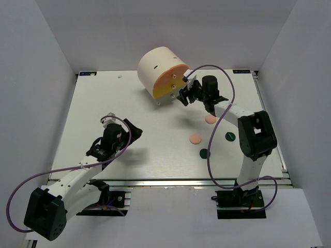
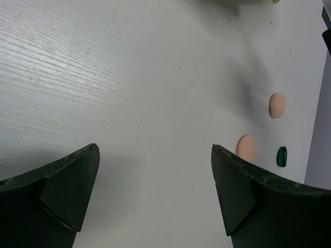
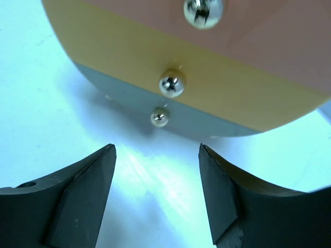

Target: Organize the makeup

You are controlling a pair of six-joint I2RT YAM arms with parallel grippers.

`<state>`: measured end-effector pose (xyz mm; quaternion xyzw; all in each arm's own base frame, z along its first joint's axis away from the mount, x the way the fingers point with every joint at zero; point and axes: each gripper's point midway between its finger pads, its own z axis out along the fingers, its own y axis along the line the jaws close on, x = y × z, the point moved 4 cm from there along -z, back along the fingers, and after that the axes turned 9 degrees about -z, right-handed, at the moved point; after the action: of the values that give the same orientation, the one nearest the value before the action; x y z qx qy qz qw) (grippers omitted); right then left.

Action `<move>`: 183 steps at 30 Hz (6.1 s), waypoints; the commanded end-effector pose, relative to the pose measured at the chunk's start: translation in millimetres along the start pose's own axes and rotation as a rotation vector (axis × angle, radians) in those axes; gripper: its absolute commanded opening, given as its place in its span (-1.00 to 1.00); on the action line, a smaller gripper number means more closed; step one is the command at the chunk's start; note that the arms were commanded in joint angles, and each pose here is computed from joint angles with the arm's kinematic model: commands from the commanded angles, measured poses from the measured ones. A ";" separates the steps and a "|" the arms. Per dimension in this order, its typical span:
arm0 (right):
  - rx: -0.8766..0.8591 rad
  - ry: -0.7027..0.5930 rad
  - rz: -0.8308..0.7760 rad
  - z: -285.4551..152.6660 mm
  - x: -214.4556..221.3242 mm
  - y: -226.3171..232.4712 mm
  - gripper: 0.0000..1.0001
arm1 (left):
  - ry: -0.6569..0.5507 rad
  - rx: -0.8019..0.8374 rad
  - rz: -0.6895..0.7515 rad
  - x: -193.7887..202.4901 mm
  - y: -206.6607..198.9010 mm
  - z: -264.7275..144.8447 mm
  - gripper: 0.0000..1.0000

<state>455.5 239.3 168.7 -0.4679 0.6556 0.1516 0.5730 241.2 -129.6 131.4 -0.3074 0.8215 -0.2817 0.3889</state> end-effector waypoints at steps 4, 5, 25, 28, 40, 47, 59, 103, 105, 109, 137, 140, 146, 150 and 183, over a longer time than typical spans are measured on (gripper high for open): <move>-0.057 -0.043 0.286 4.3 -2.7 14.6 0.36 | -0.040 0.048 -0.003 -13.7 -18.2 -3.2 0.96; -0.066 -0.030 0.317 10.9 4.9 16.5 0.34 | -0.039 0.050 -0.007 -13.5 -18.4 -3.7 0.97; 0.063 0.008 0.683 73.7 31.2 -8.6 0.17 | -0.014 0.059 -0.018 -10.8 -23.3 0.1 0.96; 0.076 0.024 0.701 74.6 38.0 -6.1 0.15 | -0.011 0.059 -0.017 -10.3 -23.7 1.8 0.96; 0.076 0.004 0.713 84.8 42.6 -5.2 0.03 | -0.002 0.052 -0.010 -10.3 -25.6 5.7 0.96; 0.053 -0.008 0.715 88.9 42.0 -2.0 -0.14 | -0.003 0.051 -0.013 -10.3 -25.3 4.3 0.97; 0.047 -0.001 0.705 47.0 40.2 6.2 -0.62 | -0.018 0.062 -0.012 -13.4 -28.8 4.7 0.96; 0.027 0.164 0.329 -237.5 61.6 17.1 -0.06 | 0.657 0.183 0.807 209.6 -168.7 99.4 0.25; 0.026 0.160 0.333 -238.9 59.8 19.1 -0.05 | 0.640 0.141 0.840 216.4 -165.3 106.4 0.25; 0.025 0.150 0.339 -239.1 56.6 18.2 -0.04 | 0.580 0.065 0.879 216.4 -160.8 118.8 0.26; 0.041 0.173 0.329 -245.7 61.3 23.9 0.12 | 0.438 0.061 0.860 206.2 -174.4 128.4 -1.00; 0.055 0.184 0.312 -247.3 63.7 23.8 0.35 | 0.368 0.113 0.821 180.1 -201.9 116.0 -1.00; 0.041 0.190 0.297 -247.3 65.6 25.4 0.32 | 0.257 0.156 0.738 117.3 -233.9 109.4 -1.00; 0.033 0.193 0.295 -247.2 66.8 26.6 0.28 | 0.199 0.131 0.697 77.9 -235.0 120.1 -1.00; 0.031 0.268 0.271 -249.5 80.8 26.8 0.33 | 0.070 0.150 0.508 -7.4 -249.8 162.2 0.21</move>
<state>285.8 39.4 160.3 -0.3815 0.7806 0.1678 0.4658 451.5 -322.1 170.7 -0.0422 0.8927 -0.1945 0.4044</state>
